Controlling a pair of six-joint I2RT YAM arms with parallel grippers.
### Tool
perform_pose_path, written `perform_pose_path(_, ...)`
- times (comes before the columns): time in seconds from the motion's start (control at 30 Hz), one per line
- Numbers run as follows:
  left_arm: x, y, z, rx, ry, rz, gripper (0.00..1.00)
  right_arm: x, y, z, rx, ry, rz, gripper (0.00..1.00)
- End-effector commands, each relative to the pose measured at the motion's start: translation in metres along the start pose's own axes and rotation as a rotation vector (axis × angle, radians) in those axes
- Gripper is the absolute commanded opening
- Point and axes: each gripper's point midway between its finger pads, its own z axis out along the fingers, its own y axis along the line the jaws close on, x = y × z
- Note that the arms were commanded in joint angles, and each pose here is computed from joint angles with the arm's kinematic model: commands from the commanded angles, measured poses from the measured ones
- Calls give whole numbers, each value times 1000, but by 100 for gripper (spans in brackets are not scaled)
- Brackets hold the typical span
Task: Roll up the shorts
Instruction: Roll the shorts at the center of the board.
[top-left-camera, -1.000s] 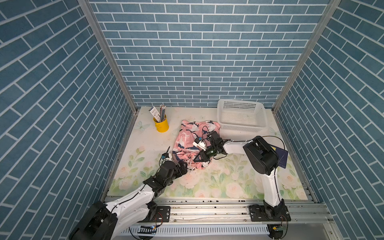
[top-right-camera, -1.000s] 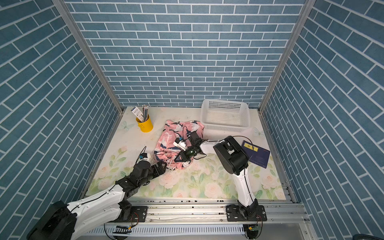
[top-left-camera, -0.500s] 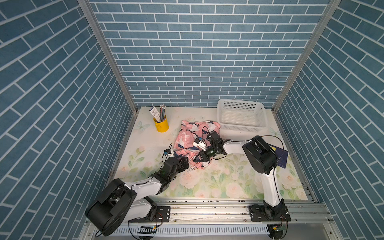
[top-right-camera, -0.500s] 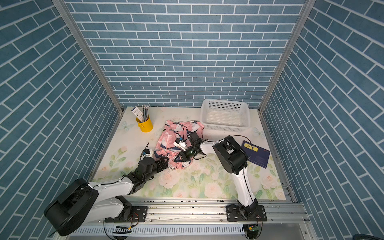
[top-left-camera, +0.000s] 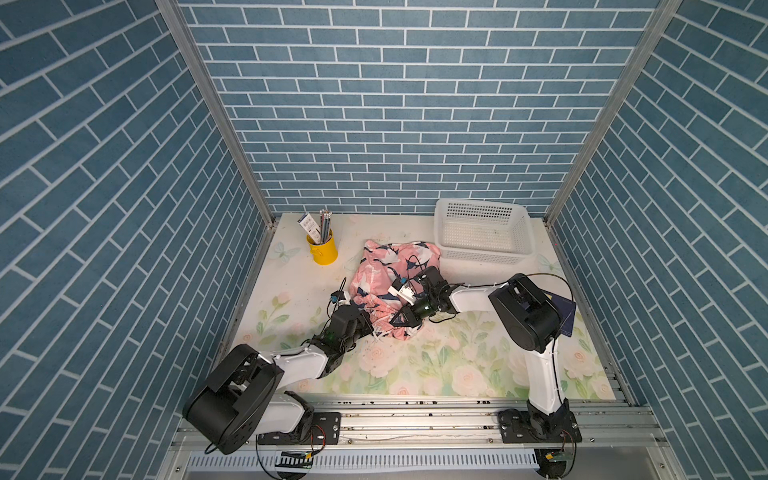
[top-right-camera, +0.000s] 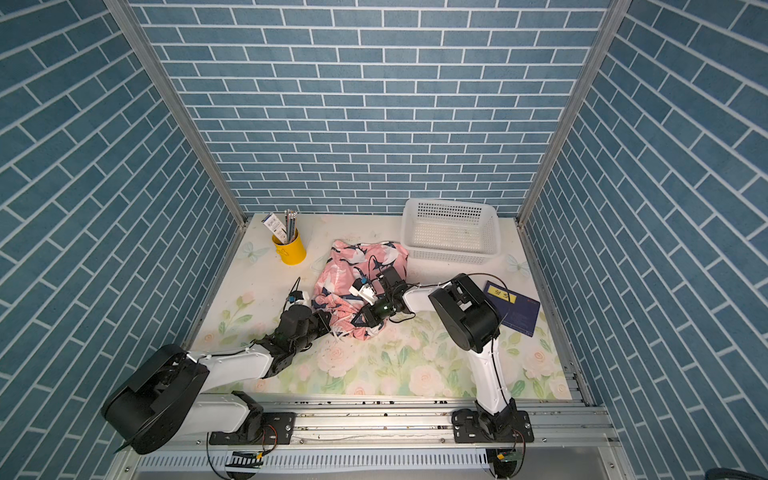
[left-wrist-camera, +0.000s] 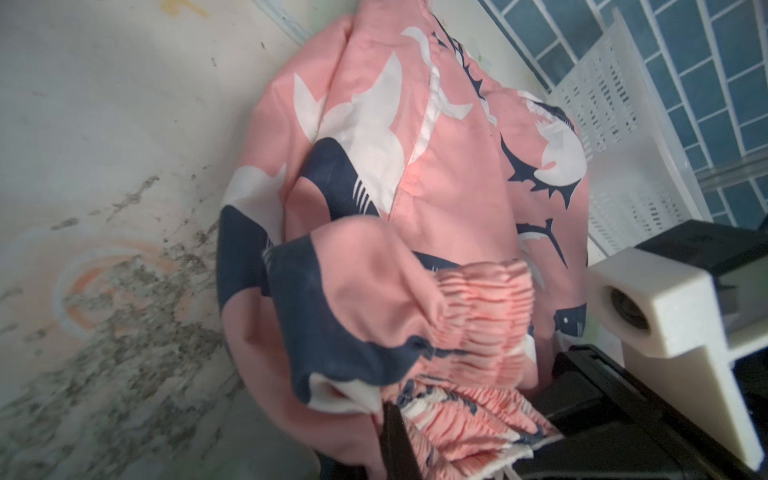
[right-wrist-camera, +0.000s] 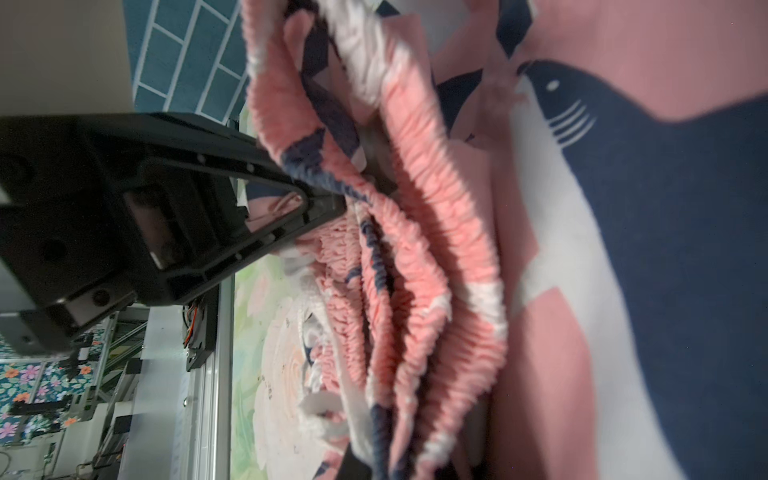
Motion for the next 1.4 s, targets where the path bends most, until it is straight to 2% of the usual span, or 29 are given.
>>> perform_pose_path(0.0, -12, 9, -1, -70, -14, 8, 0, 20, -14, -16, 149, 28, 44, 29)
perform_pose_path(0.13, -8, 8, 2, -106, 51, 39, 0, 11, -19, -39, 312, -41, -52, 45)
perform_pose_path(0.2, -5, 7, 4, -111, 74, 45, 0, 3, -18, -53, 379, -75, -104, 48)
perform_pose_path(0.23, -4, 7, 5, -110, 80, 43, 0, 0, -18, -62, 430, -100, -134, 66)
perform_pose_path(0.4, -1, 5, 7, -117, 113, 44, 0, -13, 1, -93, 597, -192, -346, 69)
perform_pose_path(0.53, 3, 2, 9, -114, 147, 50, 0, -12, 45, -91, 732, -214, -708, 81)
perform_pose_path(0.57, 2, 1, 8, -113, 150, 49, 0, -12, 56, -86, 729, -219, -773, 84)
perform_pose_path(0.83, 3, -9, 8, -99, 193, 43, 0, -9, 73, -35, 730, -137, -996, 87)
perform_pose_path(0.97, 5, -15, 9, -85, 222, 35, 0, 0, 61, -13, 752, -70, -1058, 87)
perform_pose_path(1.2, 3, -24, 8, -59, 245, 25, 0, 8, 36, 2, 801, -3, -1074, 86)
perform_pose_path(1.37, 3, -26, 7, -47, 256, 22, 0, -4, 3, -4, 960, 4, -1046, 84)
